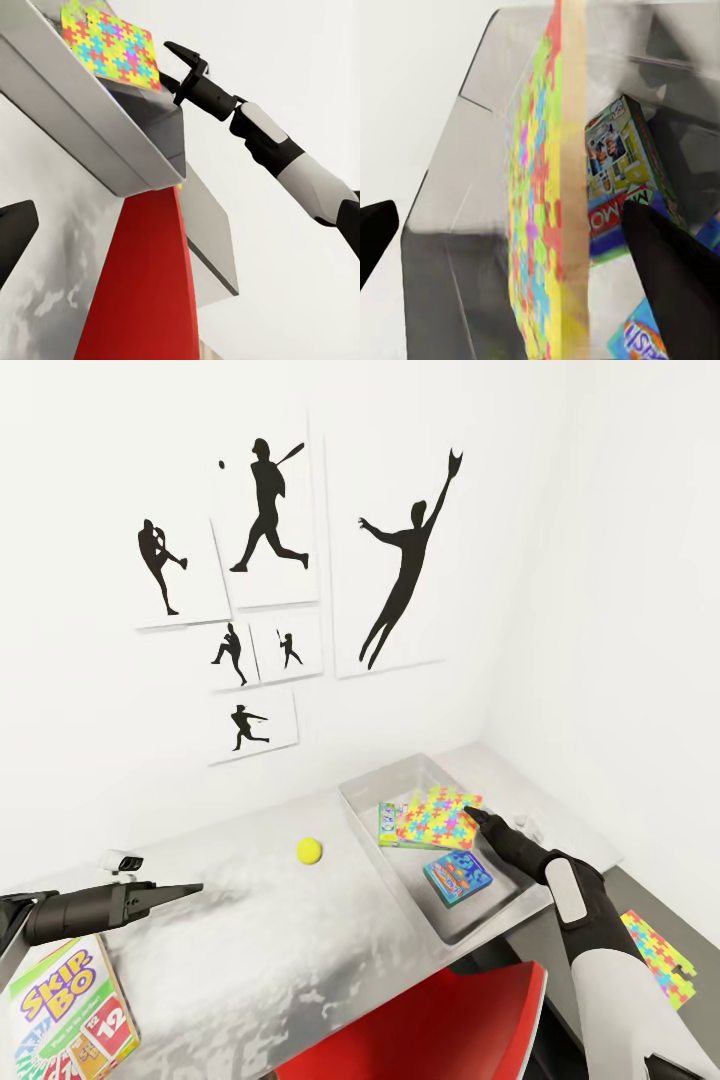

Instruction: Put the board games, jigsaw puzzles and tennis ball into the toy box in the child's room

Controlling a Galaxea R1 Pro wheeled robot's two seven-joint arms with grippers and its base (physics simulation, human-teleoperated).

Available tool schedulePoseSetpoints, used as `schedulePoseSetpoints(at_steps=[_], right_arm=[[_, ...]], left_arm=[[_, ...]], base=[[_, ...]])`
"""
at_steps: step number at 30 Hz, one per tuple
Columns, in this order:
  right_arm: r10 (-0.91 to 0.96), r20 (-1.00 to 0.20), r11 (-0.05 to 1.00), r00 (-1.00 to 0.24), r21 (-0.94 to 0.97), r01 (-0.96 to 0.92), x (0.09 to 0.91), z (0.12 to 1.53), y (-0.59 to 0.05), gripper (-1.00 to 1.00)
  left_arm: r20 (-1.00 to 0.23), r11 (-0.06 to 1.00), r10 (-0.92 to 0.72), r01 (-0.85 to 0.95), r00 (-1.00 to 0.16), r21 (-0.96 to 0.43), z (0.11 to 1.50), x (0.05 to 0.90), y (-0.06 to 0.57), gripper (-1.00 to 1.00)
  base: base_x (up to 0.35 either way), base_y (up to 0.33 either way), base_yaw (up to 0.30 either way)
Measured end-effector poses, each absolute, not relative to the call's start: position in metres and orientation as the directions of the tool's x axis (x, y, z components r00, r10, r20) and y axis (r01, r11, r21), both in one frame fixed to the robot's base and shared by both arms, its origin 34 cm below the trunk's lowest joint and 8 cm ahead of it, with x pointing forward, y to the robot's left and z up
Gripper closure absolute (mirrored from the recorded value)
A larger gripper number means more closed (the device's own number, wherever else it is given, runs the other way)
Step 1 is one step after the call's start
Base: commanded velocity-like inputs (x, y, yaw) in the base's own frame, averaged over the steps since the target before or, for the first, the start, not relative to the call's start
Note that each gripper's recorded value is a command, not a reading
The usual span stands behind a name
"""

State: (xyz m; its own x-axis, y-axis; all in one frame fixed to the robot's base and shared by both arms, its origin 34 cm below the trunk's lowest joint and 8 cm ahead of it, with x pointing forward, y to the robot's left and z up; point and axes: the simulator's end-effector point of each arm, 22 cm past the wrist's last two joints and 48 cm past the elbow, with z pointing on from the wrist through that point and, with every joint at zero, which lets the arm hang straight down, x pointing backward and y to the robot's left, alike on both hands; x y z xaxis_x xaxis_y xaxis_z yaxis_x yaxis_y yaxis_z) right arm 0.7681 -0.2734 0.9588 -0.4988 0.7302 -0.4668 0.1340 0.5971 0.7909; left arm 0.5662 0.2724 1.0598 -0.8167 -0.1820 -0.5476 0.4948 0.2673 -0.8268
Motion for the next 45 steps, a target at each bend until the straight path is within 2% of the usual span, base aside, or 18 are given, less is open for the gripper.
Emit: schedulePoseSetpoints(at_steps=[22, 33, 45], right_arm=[[0.73, -0.466, 0.589, -0.5, 0.8, 0.115, 0.765, 0.963, -0.276, -1.0], [0.708, -0.459, 0.467, -0.536, 0.874, -0.132, 0.748, 1.023, -0.244, -1.0], [0.686, -0.498, 0.354, -0.53, 0.865, -0.355, 0.706, 1.077, -0.23, -1.0]], left_arm=[[-0.548, 0.266, -0.183, 0.495, -0.816, -0.827, 1.06, 0.566, 0.272, -1.0], [-0.552, 0.267, -0.183, 0.499, -0.813, -0.824, 1.062, 0.566, 0.273, -1.0], [-0.567, 0.267, -0.184, 0.514, -0.803, -0.815, 1.071, 0.565, 0.273, -1.0]], base=[[0.0, 0.0, 0.0], [0.0, 0.0, 0.0], [0.0, 0.0, -0.032]])
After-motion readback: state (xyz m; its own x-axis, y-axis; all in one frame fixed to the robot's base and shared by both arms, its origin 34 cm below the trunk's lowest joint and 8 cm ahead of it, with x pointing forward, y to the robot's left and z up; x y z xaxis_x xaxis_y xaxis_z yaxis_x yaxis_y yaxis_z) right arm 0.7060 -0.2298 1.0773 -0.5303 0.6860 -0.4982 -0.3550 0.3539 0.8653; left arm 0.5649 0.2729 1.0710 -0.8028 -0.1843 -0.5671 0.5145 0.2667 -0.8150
